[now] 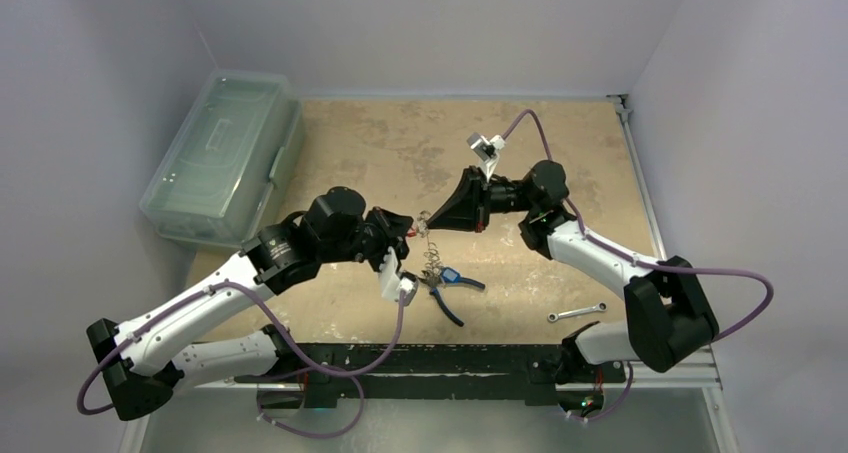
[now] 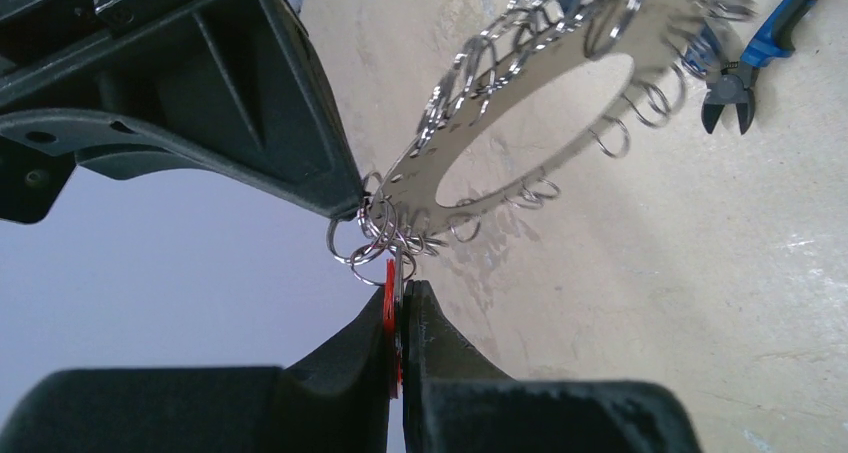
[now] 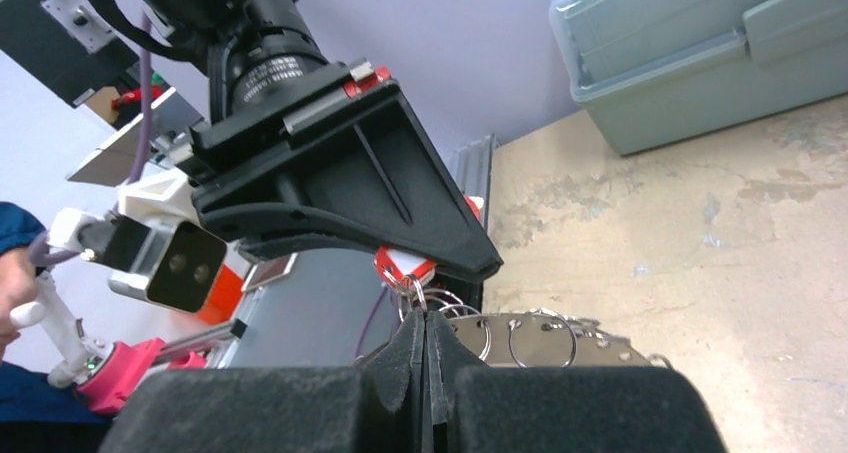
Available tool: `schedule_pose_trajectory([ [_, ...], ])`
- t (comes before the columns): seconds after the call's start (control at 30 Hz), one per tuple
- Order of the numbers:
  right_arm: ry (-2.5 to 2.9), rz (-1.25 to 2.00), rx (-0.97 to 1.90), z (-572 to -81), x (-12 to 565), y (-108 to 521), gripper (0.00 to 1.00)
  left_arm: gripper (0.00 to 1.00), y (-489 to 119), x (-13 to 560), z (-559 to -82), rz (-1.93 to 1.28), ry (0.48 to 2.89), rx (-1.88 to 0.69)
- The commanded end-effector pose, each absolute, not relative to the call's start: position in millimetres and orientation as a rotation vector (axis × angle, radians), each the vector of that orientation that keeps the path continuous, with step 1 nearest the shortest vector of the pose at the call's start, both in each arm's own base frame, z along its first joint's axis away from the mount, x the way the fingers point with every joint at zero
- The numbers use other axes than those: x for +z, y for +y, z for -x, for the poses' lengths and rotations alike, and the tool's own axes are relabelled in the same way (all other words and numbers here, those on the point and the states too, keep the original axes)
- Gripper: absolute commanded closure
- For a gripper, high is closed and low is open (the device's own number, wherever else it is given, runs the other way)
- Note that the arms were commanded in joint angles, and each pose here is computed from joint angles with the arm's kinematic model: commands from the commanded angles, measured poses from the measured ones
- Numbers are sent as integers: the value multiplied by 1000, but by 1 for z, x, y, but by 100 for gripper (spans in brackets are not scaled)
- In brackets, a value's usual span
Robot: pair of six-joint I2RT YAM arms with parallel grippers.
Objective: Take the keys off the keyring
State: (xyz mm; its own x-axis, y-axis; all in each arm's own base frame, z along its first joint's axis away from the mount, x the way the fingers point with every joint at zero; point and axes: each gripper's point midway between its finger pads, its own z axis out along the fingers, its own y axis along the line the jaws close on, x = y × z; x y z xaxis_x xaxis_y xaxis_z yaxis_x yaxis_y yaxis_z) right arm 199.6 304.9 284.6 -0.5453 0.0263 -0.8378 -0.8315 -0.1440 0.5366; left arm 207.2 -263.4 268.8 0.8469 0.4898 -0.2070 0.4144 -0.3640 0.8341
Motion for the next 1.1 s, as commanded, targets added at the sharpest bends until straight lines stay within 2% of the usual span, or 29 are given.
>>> schedule_pose_trajectory([
  [0.0,1361,941,1756,-193,315,301,100,100,-268,271,-206,-2000,586,144],
  [0.3,1368,923,1752,-195,312,302,100,100,-279,274,-210,-1951,577,181],
  [0.5,1329,1058,1681,-192,302,298,100,100,-280,296,-215,-1876,629,179],
  [0.53,1314,1082,1670,-191,301,297,99,100,-280,298,-215,-1872,626,177],
  [0.67,1247,1177,1631,-186,302,292,78,100,-279,298,-210,-1884,608,169],
  [0.77,1229,1206,1613,-184,302,290,70,100,-279,299,-209,-1879,617,155],
  [0.93,1325,1212,1576,-195,289,293,68,100,-281,303,-209,-1870,630,135],
  [1.07,1394,1407,1247,-211,260,298,69,100,-284,303,-210,-1876,662,111],
])
